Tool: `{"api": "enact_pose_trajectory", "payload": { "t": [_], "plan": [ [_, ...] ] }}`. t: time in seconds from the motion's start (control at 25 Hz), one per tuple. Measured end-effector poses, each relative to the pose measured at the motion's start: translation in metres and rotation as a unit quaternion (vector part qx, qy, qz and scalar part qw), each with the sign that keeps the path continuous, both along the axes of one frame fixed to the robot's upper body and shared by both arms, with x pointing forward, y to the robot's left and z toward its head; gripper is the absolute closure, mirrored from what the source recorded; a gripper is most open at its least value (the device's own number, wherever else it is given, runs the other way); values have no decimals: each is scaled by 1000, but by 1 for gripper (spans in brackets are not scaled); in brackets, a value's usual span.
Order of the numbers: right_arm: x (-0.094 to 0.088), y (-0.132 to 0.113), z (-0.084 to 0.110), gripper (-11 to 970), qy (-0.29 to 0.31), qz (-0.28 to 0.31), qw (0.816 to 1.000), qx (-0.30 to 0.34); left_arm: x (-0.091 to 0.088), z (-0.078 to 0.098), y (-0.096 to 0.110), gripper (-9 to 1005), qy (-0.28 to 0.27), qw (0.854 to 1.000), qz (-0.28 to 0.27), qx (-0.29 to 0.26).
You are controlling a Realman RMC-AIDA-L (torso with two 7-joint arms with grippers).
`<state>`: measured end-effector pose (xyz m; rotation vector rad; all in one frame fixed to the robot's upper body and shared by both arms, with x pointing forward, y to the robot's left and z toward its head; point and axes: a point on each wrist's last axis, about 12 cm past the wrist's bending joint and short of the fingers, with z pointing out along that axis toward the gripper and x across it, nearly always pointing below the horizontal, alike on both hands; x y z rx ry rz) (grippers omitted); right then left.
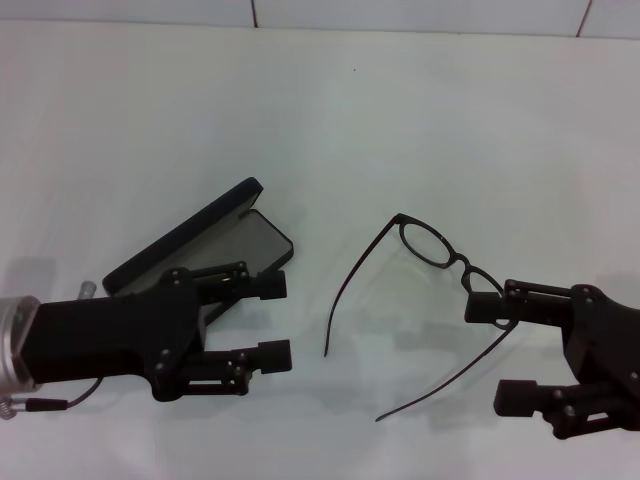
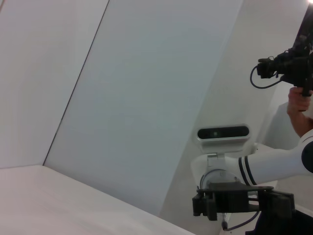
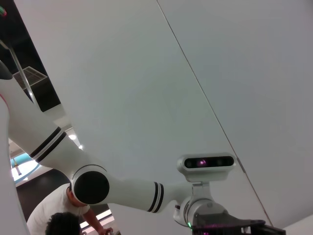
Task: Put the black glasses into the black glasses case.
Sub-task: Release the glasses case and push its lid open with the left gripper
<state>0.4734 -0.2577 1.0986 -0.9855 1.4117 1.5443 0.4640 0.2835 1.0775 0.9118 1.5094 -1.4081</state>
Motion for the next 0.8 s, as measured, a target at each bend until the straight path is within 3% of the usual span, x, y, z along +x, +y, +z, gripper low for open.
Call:
{"api": "enact_pose_trajectory", "payload": {
  "t": [0.56,0.72,0.8],
  "plan": [
    [3,-1,3,90,-13,-17,1000,13,1,1,-1,214,-15,1000,5,-4],
    [1,-9,3,90,-16,-42,999,22,9,11,3,218,-18,999,30,-28],
    [-1,-18,2,90,-18,-66,997,27,16,24,8,220,-18,998,44,-37]
  ]
}}
